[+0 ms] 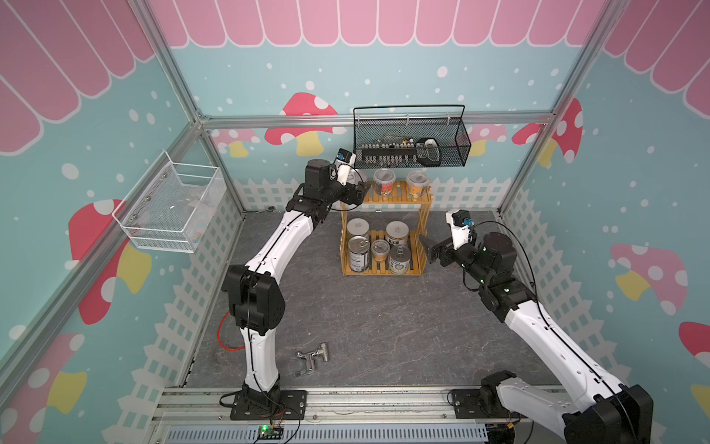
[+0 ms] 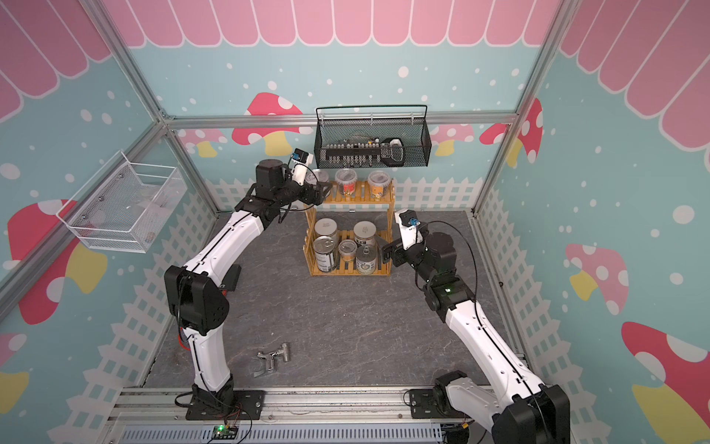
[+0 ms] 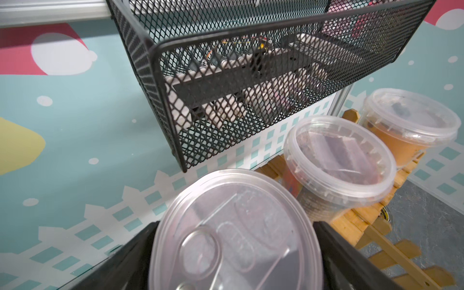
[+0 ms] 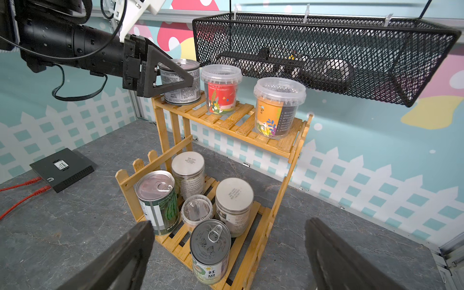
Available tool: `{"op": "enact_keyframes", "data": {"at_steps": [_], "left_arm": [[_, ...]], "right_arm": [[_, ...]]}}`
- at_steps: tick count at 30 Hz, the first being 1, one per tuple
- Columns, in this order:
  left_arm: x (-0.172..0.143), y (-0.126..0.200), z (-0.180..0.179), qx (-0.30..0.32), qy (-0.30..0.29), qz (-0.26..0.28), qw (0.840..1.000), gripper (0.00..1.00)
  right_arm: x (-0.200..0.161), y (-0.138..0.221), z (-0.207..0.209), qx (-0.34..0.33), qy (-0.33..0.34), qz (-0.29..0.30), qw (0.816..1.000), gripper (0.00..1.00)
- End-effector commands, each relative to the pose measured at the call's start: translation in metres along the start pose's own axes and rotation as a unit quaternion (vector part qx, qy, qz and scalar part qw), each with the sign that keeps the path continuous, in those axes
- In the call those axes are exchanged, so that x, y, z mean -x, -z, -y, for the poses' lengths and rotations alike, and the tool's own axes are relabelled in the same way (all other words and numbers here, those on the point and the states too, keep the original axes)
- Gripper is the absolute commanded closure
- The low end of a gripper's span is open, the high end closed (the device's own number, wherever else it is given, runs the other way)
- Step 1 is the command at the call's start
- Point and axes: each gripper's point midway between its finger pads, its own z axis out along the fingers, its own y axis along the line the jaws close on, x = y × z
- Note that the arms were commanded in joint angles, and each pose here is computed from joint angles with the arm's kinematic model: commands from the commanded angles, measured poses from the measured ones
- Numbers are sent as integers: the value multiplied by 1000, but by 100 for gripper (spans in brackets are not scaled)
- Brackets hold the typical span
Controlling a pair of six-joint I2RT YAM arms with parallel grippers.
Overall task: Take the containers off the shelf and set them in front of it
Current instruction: 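Pick up a container from the shelf.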
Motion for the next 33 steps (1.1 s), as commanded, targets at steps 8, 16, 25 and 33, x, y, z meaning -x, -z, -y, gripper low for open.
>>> {"op": "enact_keyframes", "data": {"at_steps": [8,16,25,33], "left_arm": [[13,9,-1,0,-21,9,1000,26],[31,38,6,10,-31,24,999,29],[30,98,50,13,-34,42,998,29],[-35,145,113,-1,3,34,999,29]], "right_arm": [[10,4,1,1,2,13,1000,1],[14,4,-5,19,2,24,1000,1],[22,5,-21,67,2,47,997,1],[16,8,-27,82,6,46,996,1]]}}
